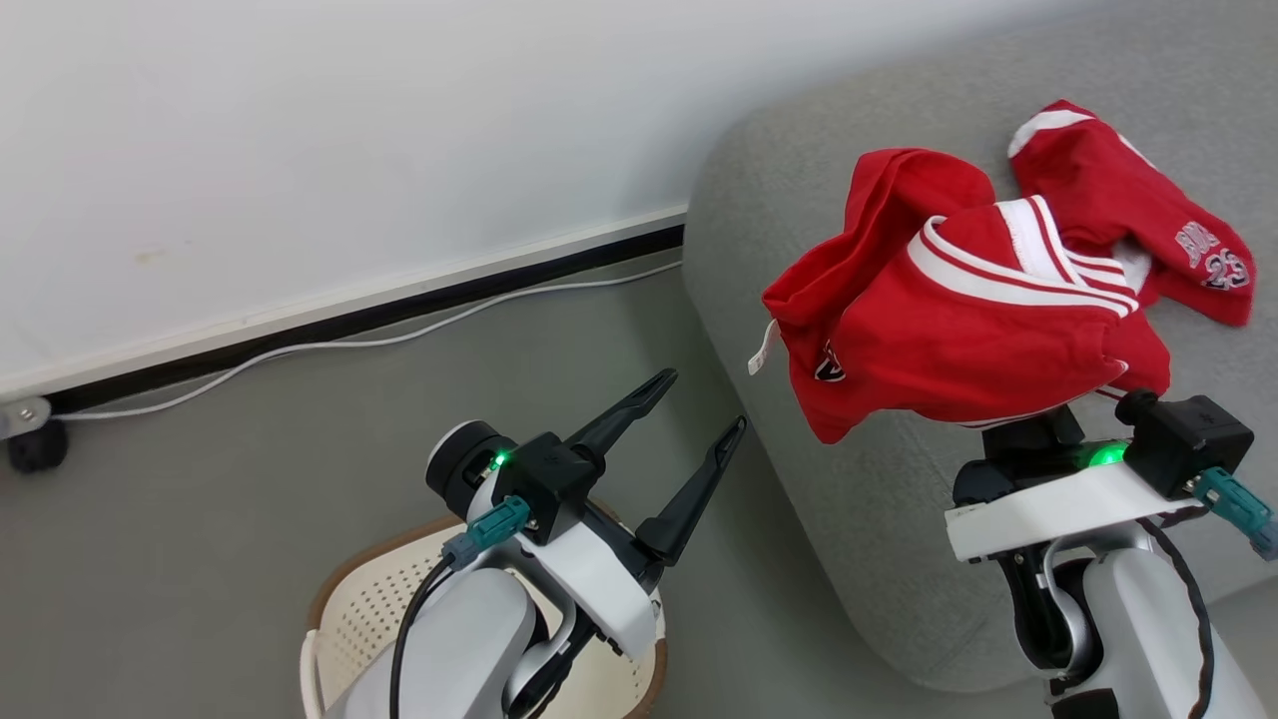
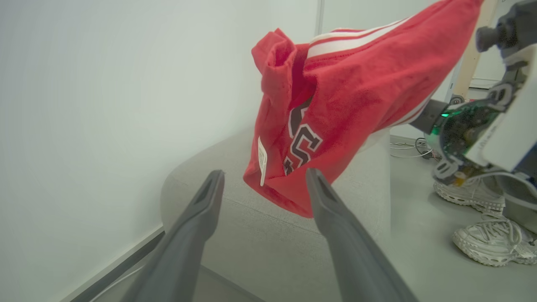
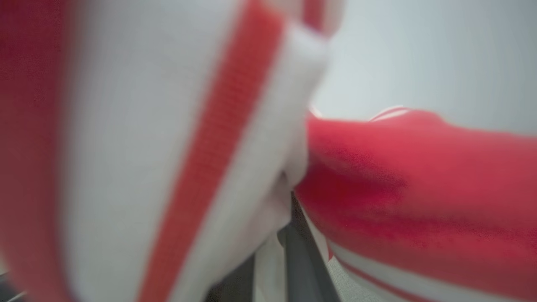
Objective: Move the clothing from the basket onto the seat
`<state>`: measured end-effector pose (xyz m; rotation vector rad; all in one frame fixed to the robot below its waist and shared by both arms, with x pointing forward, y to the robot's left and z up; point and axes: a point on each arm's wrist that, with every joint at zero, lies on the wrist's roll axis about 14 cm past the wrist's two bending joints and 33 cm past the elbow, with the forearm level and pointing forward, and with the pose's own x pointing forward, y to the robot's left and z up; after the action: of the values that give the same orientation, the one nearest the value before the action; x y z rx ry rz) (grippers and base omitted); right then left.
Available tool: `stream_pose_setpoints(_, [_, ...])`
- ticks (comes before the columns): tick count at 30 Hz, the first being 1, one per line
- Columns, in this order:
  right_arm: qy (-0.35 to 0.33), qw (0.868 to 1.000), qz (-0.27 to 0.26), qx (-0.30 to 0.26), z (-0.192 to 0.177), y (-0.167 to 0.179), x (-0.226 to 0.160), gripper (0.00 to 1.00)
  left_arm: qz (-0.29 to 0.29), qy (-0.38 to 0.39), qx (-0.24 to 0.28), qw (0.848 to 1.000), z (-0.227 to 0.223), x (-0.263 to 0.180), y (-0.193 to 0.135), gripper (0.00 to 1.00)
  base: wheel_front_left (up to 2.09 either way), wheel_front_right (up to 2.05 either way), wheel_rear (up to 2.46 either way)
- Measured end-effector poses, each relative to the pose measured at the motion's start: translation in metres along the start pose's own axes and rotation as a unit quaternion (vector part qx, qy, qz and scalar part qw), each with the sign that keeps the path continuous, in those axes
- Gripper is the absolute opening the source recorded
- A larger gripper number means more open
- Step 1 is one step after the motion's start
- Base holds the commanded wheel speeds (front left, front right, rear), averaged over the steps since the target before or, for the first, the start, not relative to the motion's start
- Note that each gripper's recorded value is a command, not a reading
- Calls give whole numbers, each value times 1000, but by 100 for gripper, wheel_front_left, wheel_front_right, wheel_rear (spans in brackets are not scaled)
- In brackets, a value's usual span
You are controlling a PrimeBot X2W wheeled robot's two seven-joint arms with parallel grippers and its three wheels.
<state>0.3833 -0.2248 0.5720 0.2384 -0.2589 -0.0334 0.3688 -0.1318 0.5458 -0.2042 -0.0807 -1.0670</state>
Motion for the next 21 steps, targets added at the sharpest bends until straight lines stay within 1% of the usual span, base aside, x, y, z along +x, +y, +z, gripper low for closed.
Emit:
stream_pose_setpoints(8, [-24,997,-65,-20,25,-41,-33,0,-64,7,-10,998,-9,22,-37,100,0,0,0])
stream_pose_setpoints(15, [-49,989,-131,-38,48,-79,-66,0,-120,10,-20,993,-15,36,-71,100,0,0,0])
stream_pose_setpoints(21, [-56,983,-166,-47,54,-95,-85,0,-136,17,-26,990,-22,36,-79,100,0,0,0])
